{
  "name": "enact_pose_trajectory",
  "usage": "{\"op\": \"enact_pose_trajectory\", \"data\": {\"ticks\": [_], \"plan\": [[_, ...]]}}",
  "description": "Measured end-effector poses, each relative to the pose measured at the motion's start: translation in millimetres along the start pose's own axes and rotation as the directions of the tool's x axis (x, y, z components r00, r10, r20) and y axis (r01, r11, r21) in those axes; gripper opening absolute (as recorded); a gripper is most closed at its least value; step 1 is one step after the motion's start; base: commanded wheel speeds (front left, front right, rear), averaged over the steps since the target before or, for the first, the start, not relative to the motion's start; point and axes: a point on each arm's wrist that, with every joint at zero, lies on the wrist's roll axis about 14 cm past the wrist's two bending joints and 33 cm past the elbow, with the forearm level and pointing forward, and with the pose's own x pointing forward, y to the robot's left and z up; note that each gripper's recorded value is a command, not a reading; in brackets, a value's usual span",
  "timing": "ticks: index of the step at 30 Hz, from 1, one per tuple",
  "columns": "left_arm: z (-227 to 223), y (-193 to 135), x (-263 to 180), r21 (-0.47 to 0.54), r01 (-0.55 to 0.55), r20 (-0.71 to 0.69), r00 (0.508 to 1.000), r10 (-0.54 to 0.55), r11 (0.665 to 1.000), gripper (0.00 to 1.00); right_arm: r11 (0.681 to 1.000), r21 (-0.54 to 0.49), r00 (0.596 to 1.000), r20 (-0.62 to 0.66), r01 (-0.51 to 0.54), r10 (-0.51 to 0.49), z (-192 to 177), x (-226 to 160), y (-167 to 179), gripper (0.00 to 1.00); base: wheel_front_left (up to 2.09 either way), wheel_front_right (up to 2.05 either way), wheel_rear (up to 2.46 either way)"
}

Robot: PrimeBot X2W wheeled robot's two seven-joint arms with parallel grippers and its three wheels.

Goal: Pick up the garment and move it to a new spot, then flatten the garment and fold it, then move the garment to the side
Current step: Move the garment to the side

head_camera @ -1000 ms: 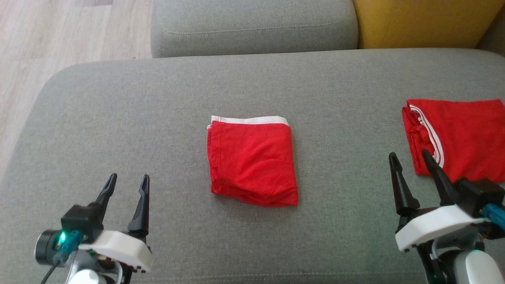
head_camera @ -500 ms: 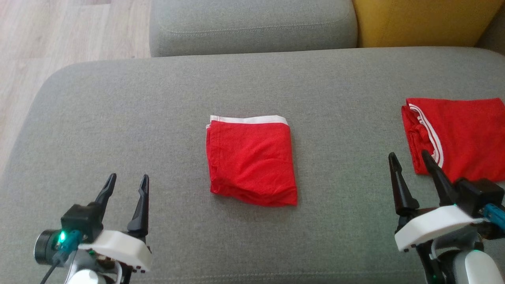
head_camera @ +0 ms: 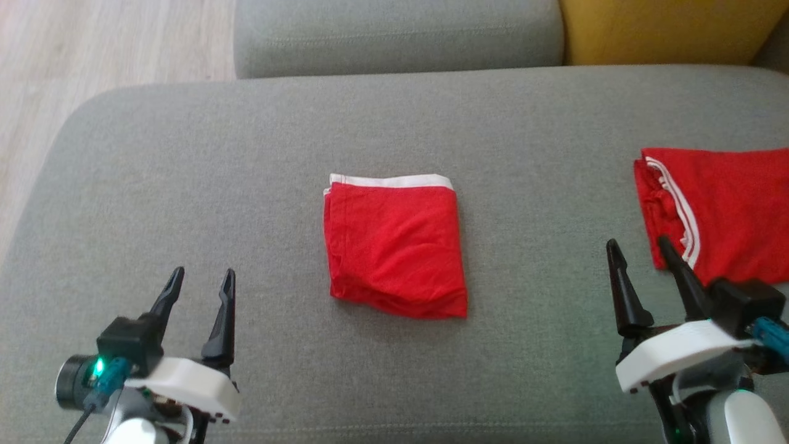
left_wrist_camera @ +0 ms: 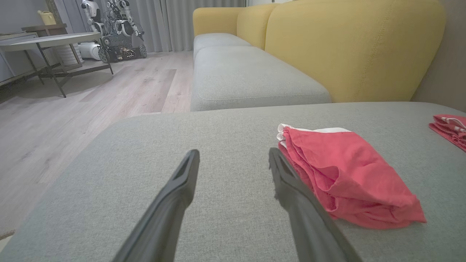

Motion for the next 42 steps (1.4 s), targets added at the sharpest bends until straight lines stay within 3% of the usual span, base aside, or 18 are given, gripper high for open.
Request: {"op": "enact_pose_trajectory", "data": {"ticks": [6,14,20,27,28,29,30,31,42], "plan": [[1.3,0.5,10.8,-0.003,0.002,0.008,1.000,-0.001,1.000,1.00,1.000,0.008,0.997,-0.068,-0.027,0.027,-20.4,20.0,6.8,1.00,0.00,0.00,0.00],[9.5,4.3,40.7,-0.020,0.005,0.053,0.999,-0.004,1.000,1.00,0.986,0.021,0.971,-0.170,-0.166,0.167,-55.5,72.2,50.3,1.00,0.00,0.00,0.00],[2.9,11.9,56.8,-0.039,-0.024,0.052,0.998,0.026,0.999,1.00,0.963,0.068,0.916,-0.299,-0.260,0.268,-106.5,97.4,84.4,1.00,0.00,0.00,0.00],[-18.3,22.8,58.9,-0.037,-0.056,0.001,0.998,0.057,0.998,1.00,0.931,0.172,0.842,-0.397,-0.322,0.365,-150.3,100.0,117.8,1.00,0.00,0.00,0.00],[-19.9,23.6,59.7,-0.035,-0.059,-0.002,0.998,0.059,0.998,1.00,0.928,0.182,0.839,-0.396,-0.326,0.373,-150.3,102.1,120.0,0.95,0.00,0.00,0.00],[-21.2,24.2,60.6,-0.033,-0.060,-0.005,0.998,0.060,0.998,1.00,0.924,0.189,0.837,-0.393,-0.331,0.380,-149.0,103.9,122.1,0.37,0.00,0.00,0.00],[-21.8,24.4,62.0,-0.034,-0.061,-0.006,0.998,0.060,0.998,1.00,0.923,0.187,0.836,-0.391,-0.336,0.384,-148.0,105.5,123.0,0.06,0.00,0.00,0.00],[-22.1,24.5,63.4,-0.035,-0.061,-0.006,0.998,0.061,0.998,1.00,0.922,0.184,0.835,-0.393,-0.339,0.386,-147.8,106.2,123.3,0.00,0.00,0.00,0.00],[-22.2,-0.1,85.5,-0.044,0.025,0.013,1.000,-0.024,0.999,1.00,0.945,0.079,0.859,-0.397,-0.319,0.323,-139.9,98.2,94.6,0.00,0.00,0.00,0.00]]}}
